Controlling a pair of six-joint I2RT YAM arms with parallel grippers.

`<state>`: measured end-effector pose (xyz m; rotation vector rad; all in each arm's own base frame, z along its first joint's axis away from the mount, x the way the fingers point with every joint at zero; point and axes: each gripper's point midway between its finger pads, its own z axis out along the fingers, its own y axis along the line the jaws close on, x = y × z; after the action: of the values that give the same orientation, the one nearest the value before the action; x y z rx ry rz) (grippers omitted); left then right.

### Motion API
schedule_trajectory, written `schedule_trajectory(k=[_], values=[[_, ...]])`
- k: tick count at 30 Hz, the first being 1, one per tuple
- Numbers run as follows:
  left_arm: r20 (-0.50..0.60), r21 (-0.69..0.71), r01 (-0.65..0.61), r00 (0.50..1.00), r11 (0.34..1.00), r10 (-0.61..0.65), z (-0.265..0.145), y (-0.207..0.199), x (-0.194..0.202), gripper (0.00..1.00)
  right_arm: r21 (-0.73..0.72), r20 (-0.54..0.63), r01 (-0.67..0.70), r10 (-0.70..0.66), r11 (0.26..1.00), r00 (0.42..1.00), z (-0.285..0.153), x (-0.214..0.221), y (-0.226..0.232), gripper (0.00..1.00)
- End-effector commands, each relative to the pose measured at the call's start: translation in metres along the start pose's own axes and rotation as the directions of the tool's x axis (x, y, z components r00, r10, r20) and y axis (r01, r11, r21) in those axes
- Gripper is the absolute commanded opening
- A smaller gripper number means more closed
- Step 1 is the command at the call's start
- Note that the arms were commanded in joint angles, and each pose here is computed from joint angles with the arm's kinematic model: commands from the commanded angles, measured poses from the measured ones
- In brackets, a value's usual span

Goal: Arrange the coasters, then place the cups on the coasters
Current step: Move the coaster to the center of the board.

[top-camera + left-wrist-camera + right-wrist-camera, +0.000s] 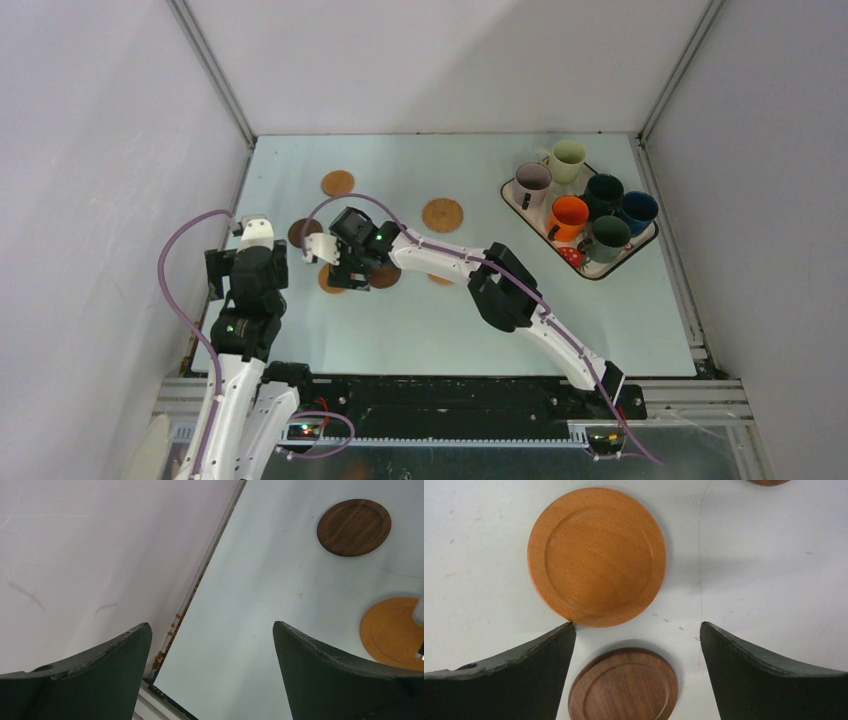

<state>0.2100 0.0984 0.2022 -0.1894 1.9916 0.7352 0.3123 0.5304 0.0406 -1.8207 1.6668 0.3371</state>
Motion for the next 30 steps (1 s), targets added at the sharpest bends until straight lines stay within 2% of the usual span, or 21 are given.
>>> schedule_trajectory(k=[1, 18, 25, 30], values=[[0.015, -0.032, 0.036, 0.999, 0.999, -0.035, 0.002, 0.004, -0.002, 0.98, 0.095, 0.027, -0.016, 0.013, 0.995, 1.000, 0.007, -0.013, -0.018, 1.00], [0.013, -0.029, 0.035, 0.999, 0.999, -0.035, 0.003, 0.003, -0.001, 0.98, 0.120, 0.071, -0.001, -0.007, 0.993, 0.997, 0.022, -0.030, -0.022, 1.00], [0.016, -0.026, 0.037, 0.999, 0.999, -0.037, 0.002, 0.003, -0.002, 0.98, 0.133, 0.083, 0.011, -0.022, 0.991, 0.996, -0.003, -0.042, -0.034, 1.00], [0.015, -0.012, 0.031, 0.999, 0.999, -0.031, 0.003, 0.001, -0.002, 0.98, 0.152, 0.084, -0.007, -0.006, 0.988, 0.996, -0.059, -0.048, -0.052, 1.00]])
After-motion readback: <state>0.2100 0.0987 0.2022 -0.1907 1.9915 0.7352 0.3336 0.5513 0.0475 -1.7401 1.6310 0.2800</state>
